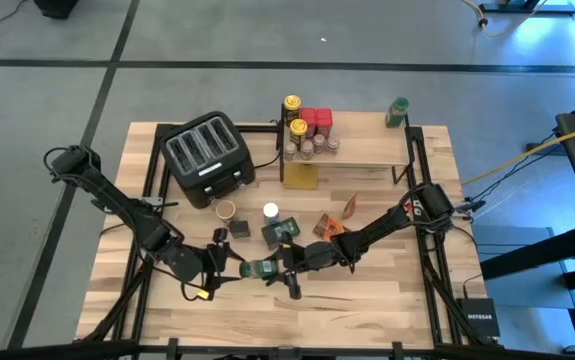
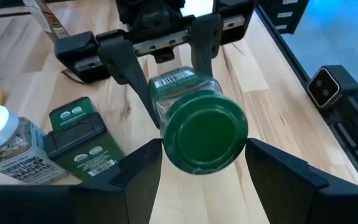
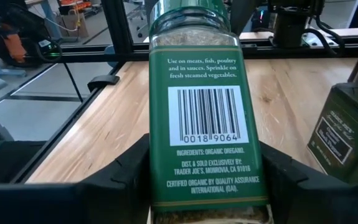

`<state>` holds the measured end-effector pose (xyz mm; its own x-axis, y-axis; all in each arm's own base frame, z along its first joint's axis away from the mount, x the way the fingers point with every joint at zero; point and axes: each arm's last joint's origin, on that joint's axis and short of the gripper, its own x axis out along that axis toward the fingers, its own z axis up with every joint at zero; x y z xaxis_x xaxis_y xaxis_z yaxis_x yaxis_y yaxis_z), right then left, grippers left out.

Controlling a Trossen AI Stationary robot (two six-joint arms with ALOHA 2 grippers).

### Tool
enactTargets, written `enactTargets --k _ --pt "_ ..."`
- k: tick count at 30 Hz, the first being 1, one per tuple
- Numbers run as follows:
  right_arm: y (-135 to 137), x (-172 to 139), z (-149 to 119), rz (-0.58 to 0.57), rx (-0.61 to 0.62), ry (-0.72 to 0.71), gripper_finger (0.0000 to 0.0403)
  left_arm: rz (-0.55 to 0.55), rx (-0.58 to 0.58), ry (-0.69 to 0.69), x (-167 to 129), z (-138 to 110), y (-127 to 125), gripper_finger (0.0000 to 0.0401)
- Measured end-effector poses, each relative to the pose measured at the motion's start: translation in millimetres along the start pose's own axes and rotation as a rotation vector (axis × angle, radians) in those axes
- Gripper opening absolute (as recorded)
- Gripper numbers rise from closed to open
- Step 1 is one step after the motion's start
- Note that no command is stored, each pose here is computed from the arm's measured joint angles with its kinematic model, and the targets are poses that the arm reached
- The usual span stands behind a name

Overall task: Shelf spices
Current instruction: Put the green seasoning bottle on the shelf

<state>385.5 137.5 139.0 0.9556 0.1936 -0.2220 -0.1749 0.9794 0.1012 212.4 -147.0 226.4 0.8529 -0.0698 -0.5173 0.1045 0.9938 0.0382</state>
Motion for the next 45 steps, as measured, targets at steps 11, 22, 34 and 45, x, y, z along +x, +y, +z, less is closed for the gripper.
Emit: enactTargets --k 11,22,34,45 --pt "0 0 1 0.000 -0.001 -0.006 0.0200 -0.007 0.003 -0.029 2 3 0 0.0224" --pt "-1 0 -4 -0.032 -0.006 0.028 0.0200 0.031 0.046 -0.005 20 0 6 0.0224" --pt "-3 0 -3 -0.074 0.017 0.013 0.0200 0.070 0.077 -0.011 23 3 15 0.0224" --pt "-2 0 0 -0.088 0.062 -0.016 0.0200 0.074 0.111 -0.048 23 6 14 0.0223"
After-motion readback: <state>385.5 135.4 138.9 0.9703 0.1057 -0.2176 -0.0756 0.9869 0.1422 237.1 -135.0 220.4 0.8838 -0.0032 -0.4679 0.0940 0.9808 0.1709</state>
